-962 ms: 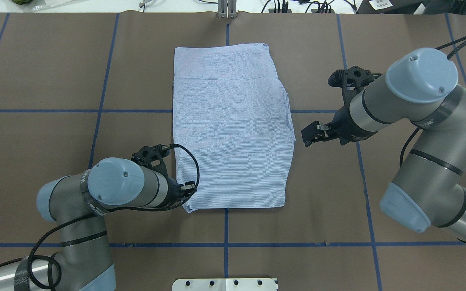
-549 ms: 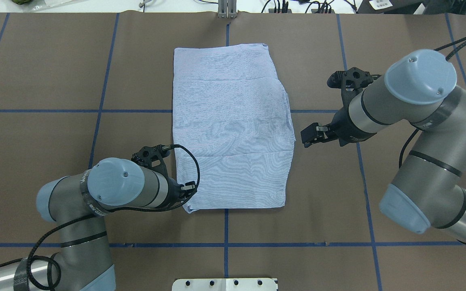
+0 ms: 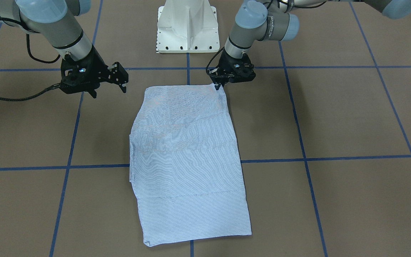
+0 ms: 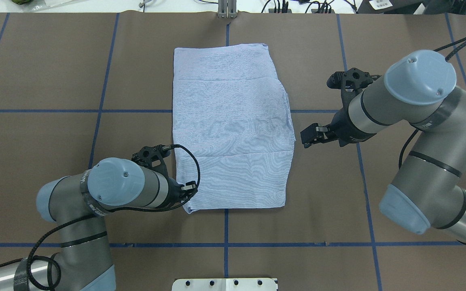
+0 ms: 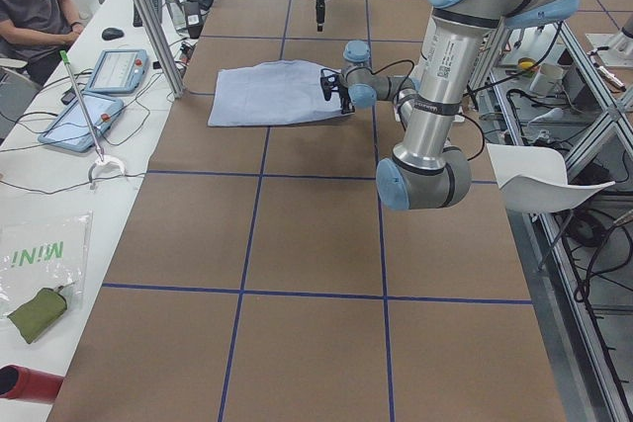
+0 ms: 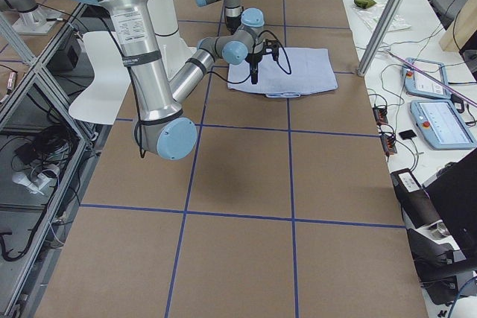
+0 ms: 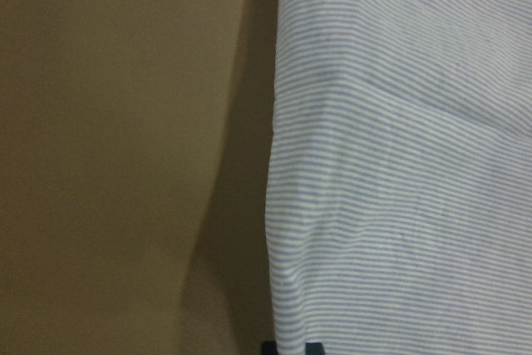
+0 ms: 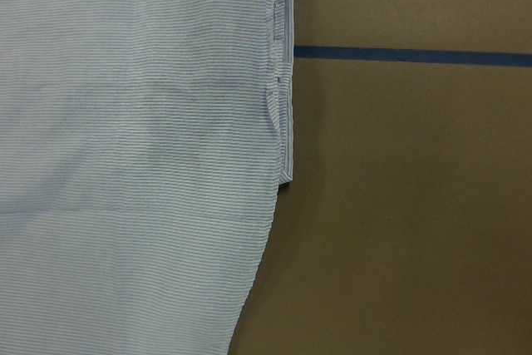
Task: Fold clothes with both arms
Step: 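Move the right gripper to the shirt corner nearest the robot on its side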
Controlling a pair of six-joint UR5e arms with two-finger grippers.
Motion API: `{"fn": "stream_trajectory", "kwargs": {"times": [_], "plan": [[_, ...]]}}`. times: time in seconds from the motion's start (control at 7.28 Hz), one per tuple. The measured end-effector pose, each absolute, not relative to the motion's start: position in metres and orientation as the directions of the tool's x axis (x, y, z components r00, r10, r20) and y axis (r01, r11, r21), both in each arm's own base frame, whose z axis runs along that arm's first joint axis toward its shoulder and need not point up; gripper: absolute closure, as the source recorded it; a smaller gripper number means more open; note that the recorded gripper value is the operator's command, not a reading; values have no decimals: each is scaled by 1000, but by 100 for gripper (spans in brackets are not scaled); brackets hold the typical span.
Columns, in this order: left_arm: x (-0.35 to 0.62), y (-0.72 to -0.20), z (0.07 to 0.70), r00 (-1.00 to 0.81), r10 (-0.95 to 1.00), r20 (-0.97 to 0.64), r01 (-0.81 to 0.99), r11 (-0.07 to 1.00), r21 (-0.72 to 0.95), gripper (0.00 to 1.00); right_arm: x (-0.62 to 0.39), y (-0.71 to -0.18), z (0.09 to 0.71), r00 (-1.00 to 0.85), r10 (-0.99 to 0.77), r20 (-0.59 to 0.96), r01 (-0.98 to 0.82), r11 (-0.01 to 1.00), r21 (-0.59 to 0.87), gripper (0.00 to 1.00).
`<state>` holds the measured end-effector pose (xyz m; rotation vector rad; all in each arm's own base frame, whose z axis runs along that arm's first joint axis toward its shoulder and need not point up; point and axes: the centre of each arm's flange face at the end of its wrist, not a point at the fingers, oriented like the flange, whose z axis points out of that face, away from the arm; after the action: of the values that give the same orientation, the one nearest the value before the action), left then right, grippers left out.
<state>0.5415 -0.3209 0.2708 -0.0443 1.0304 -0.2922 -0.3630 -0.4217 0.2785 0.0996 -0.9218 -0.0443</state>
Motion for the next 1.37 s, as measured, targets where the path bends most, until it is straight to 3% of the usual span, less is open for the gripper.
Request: {"fn": "stream_trajectory", "kwargs": {"times": [0.27,0.41,0.96,1.37], "plan": [[541,-321,271,480,-260,-838,219,960,-173,80,-363,-421,279,604,-81,793,-3,995,104,0],[542,-320,271,480,-260,-837,217,960,-174,100,-364,-421,279,604,-81,793,-3,995,104,0],[528,-312,251,477,-258,-840,210,962,-176,100,-383,-407,277,607,-16,795,-35,998,47,0],[523,-309,246,488,-259,-833,207,962,-178,100,-459,-353,257,608,142,781,-151,987,-62,0]]}}
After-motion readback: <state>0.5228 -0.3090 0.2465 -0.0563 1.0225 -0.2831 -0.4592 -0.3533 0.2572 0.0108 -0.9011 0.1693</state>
